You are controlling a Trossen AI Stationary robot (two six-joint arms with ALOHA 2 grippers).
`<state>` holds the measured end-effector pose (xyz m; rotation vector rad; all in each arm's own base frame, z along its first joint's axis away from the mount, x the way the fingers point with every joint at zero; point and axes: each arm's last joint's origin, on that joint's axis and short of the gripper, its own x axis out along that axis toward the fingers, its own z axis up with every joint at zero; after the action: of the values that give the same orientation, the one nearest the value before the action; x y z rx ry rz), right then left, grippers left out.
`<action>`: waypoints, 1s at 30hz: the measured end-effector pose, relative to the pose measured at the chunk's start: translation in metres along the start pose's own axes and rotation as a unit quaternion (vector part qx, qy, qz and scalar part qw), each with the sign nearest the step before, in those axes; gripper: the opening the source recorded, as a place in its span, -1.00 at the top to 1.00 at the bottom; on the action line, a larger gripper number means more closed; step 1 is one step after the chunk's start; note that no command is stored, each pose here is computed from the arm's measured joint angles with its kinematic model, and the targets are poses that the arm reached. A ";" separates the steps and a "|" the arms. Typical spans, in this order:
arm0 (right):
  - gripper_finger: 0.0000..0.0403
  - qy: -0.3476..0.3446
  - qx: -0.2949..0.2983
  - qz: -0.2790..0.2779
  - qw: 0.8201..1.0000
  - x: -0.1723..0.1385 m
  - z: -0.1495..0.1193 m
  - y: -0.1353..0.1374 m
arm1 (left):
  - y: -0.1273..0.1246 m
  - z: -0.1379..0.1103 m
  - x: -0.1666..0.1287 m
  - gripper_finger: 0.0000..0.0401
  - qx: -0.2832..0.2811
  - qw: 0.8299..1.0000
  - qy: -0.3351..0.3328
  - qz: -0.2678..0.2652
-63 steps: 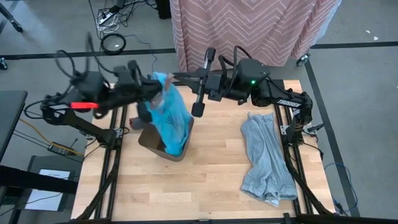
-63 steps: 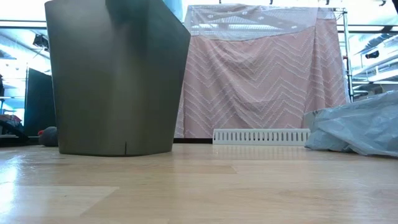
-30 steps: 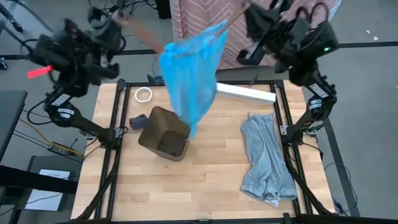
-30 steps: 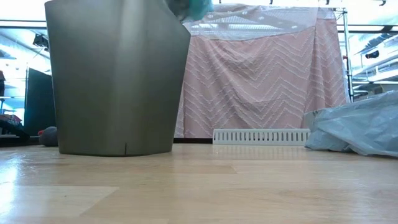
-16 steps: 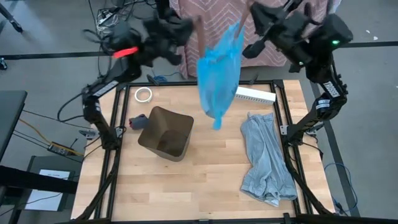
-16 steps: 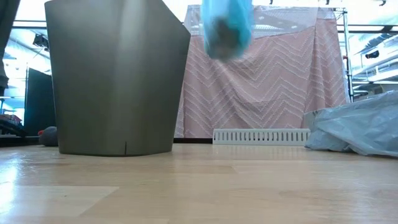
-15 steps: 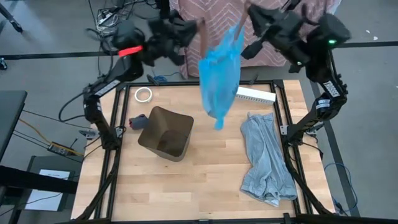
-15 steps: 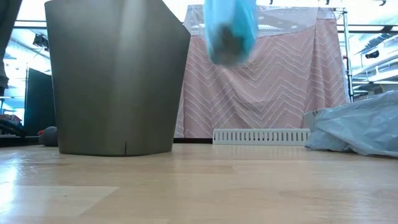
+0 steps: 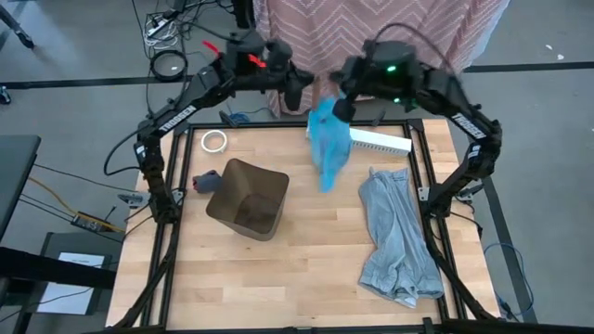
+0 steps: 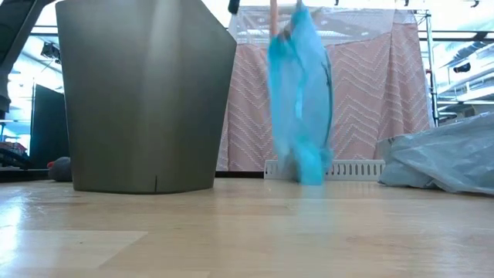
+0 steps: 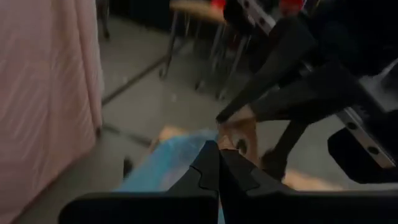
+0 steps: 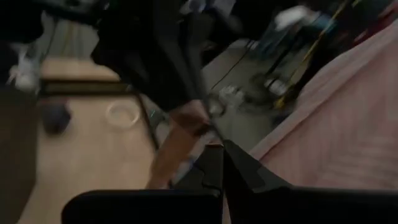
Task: Place trash/remove bag and relplace
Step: Remove the blue trash bag from the black trash bin
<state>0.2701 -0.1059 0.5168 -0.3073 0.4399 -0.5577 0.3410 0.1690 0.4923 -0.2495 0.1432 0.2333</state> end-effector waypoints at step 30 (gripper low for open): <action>1.00 0.301 -0.024 0.167 0.939 0.107 -0.187 0.090 | 0.055 -0.201 0.052 0.99 -0.154 0.931 0.327 0.055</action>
<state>0.3011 -0.1239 0.2865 -0.0946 1.0786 -0.2965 0.3553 0.1796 0.2787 -0.6310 0.7879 0.2770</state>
